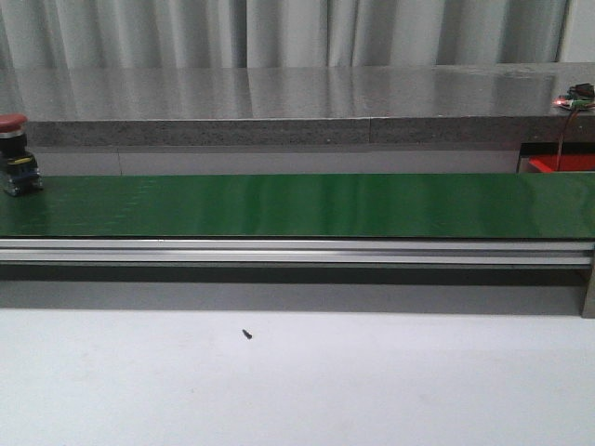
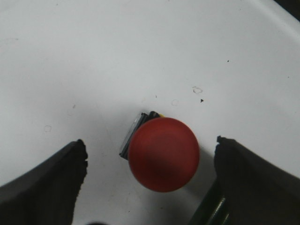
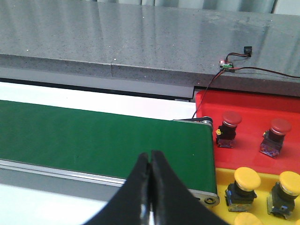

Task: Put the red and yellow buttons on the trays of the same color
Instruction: 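Place the red button on the belt and open the left gripper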

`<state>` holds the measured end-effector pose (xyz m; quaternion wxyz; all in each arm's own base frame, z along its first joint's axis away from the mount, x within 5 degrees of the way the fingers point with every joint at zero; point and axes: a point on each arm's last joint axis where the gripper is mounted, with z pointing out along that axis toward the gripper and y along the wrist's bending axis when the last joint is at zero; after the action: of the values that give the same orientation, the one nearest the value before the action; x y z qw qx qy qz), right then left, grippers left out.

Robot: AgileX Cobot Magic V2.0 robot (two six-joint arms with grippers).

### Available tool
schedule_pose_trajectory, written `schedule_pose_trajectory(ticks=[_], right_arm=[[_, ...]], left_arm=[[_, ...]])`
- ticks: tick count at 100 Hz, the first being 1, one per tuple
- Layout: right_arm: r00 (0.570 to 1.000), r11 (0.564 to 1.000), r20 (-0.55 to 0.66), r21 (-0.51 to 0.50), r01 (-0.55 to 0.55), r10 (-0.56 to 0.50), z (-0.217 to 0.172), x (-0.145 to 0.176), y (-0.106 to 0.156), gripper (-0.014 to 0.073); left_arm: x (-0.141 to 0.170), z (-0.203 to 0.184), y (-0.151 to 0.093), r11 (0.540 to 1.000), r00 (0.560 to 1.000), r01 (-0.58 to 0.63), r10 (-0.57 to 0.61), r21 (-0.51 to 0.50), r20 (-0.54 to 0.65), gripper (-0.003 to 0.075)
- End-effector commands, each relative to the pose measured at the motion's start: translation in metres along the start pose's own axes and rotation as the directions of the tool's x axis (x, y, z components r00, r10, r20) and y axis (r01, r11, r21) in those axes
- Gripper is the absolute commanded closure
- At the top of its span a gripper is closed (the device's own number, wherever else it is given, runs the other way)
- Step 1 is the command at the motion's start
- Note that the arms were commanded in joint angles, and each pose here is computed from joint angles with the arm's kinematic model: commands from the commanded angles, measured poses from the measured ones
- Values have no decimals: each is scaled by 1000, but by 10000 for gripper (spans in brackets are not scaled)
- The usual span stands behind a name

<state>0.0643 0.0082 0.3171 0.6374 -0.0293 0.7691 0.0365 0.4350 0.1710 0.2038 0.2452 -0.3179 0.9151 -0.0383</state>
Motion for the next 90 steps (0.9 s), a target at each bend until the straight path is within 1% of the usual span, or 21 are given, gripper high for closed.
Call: schedule_pose_trajectory(ticks=[1, 12, 24, 31, 41, 48, 66, 79, 90], right_arm=[[996, 1000, 87, 8, -1, 0, -2, -14, -1, 663], [996, 1000, 87, 8, -1, 0, -2, -14, -1, 663], [996, 1000, 87, 8, -1, 0, -2, -14, -1, 663], [996, 1000, 87, 8, -1, 0, -2, -14, -1, 663], [996, 1000, 87, 8, -1, 0, -2, -14, -1, 663], [996, 1000, 87, 8, -1, 0, -2, -14, -1, 663], [996, 1000, 87, 8, -1, 0, -2, -14, -1, 663], [996, 1000, 87, 8, -1, 0, -2, -14, -1, 663], [996, 1000, 87, 8, -1, 0, -2, -14, -1, 663]], left_arm=[[-17, -29, -8, 999, 993, 6, -11, 37, 119, 253], [-17, -29, -8, 999, 992, 6, -11, 38, 122, 346], [-18, -29, -8, 999, 992, 6, -11, 38, 125, 424], [-18, -29, -8, 999, 992, 6, -11, 38, 125, 464], [-18, -29, -8, 999, 992, 6, -11, 38, 125, 501], [-18, -29, -8, 999, 992, 6, -11, 38, 125, 513], [-18, -33, -9, 999, 992, 5, -10, 40, 128, 512], [-21, -49, -11, 999, 988, -8, 1, 39, 155, 512], [-24, -71, -12, 999, 981, -31, 24, 30, 195, 512]])
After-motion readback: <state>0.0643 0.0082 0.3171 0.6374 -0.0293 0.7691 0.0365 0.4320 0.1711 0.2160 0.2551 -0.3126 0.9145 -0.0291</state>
